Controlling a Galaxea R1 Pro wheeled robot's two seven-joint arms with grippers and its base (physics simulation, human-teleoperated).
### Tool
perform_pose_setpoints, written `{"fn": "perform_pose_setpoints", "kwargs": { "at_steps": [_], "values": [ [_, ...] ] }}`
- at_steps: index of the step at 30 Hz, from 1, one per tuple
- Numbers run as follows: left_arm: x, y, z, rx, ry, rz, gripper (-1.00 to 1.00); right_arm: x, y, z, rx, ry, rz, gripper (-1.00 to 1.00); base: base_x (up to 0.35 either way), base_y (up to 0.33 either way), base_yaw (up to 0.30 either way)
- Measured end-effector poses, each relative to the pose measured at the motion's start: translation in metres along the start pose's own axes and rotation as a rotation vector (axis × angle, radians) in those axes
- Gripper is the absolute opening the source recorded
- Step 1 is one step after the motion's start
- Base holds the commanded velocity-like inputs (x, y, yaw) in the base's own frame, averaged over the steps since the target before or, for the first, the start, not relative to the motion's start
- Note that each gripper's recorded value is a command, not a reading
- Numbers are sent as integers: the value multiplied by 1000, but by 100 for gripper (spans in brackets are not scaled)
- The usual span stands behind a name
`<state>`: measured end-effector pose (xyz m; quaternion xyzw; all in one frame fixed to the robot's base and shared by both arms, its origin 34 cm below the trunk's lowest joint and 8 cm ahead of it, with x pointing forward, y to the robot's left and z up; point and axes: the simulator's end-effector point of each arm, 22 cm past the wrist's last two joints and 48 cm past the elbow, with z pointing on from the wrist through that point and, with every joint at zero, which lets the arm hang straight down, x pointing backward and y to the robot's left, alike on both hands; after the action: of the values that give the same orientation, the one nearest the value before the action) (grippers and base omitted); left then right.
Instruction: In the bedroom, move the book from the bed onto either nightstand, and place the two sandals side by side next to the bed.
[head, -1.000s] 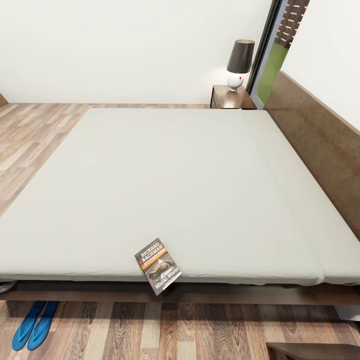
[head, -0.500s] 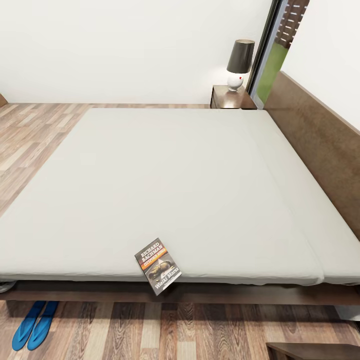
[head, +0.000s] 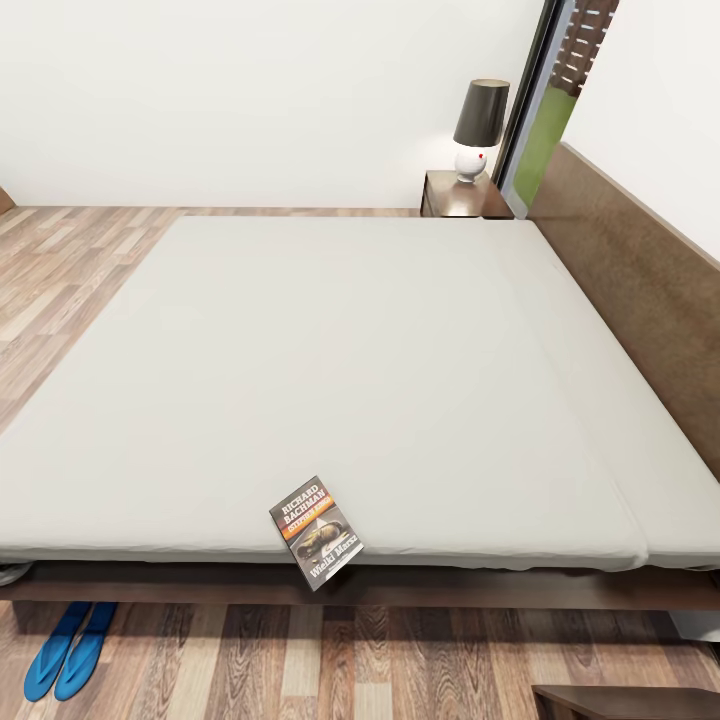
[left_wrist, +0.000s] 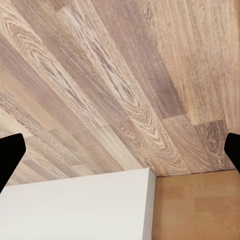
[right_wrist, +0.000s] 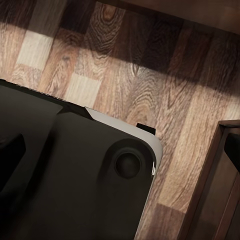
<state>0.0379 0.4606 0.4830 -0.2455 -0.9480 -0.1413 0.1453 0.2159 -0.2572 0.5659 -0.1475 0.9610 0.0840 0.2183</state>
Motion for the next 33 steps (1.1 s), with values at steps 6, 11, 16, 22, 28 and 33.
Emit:
{"fn": "perform_pose_setpoints", "kwargs": {
  "at_steps": [6, 11, 16, 22, 28, 33],
  "values": [
    [0, 0, 0, 0, 0, 0, 100, 0, 0, 0, 0, 0, 0, 100, 0, 0, 0],
    [0, 0, 0, 0, 0, 0, 100, 0, 0, 0, 0, 0, 0, 100, 0, 0, 0],
    [1, -3, -1, 3, 1, -2, 100, -1, -2, 0, 2, -2, -3, 100, 0, 0, 0],
    [9, -12, -2, 10, 36, -13, 100, -6, -7, 1, 7, -9, -13, 100, -1, 0, 0],
    [11, -14, -3, 12, 45, -16, 100, -7, -9, 2, 8, -10, -15, 100, -65, 0, 0],
    [12, -14, -3, 11, 49, -17, 100, -8, -9, 2, 8, -11, -16, 100, -176, 0, 0]
  ]
}}
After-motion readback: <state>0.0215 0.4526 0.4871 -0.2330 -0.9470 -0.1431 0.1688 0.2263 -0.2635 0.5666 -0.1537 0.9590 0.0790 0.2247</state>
